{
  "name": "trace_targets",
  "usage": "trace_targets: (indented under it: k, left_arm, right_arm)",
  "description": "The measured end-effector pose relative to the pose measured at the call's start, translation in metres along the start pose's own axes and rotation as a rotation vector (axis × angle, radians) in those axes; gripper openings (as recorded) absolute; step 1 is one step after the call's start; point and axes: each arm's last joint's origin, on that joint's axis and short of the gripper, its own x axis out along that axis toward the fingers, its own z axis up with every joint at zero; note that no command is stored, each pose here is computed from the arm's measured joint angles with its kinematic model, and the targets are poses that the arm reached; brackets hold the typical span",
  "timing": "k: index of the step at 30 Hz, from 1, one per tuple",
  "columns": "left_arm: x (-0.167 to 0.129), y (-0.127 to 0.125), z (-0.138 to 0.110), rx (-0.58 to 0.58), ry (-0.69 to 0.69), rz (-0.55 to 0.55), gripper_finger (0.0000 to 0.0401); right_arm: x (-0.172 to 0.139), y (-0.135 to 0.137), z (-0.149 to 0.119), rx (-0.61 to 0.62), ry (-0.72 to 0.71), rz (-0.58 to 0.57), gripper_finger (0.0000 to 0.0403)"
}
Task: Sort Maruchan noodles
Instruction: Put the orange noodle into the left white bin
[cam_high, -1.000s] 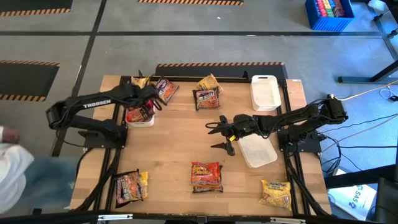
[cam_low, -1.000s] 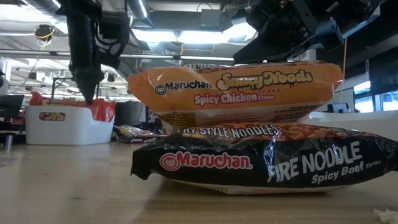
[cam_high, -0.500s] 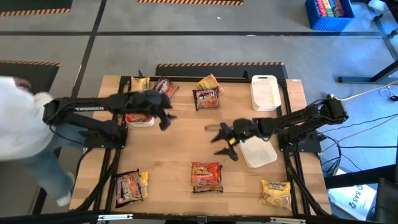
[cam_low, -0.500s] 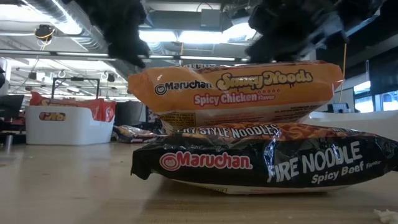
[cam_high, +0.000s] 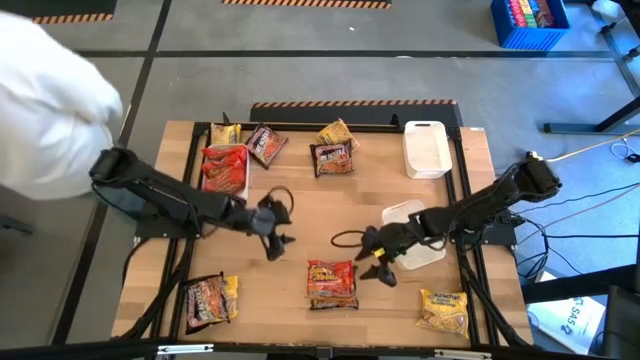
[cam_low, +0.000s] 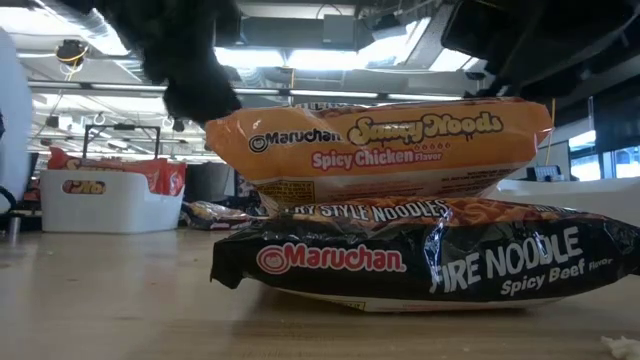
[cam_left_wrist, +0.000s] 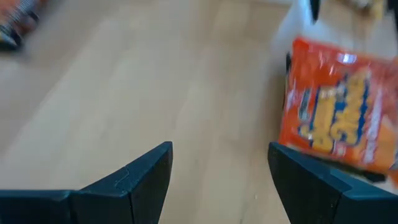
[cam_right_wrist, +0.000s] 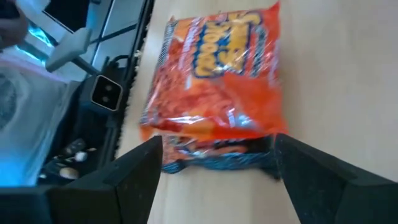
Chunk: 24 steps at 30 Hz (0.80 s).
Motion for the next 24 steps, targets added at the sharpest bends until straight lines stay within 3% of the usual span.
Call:
trace_targets:
  k: [10, 16, 24]
  left_arm:
    - [0.04, -0.036, -0.04, 0.023, 0.092, -0.041, 0.0257]
    - [0.06, -0.05, -0.056, 0.03, 0.084, -0.08, 0.0257]
    - [0.077, -0.057, -0.063, 0.027, 0.04, -0.114, 0.0257]
  right_arm:
    - [0.007, 0.024, -0.017, 0.169, -0.047, -0.073, 0.0287]
    - [0.028, 0.017, -0.029, 0.32, -0.031, -0.131, 0.0287]
    - [0.051, 0.015, -0.029, 0.346, -0.086, -0.022, 0.0287]
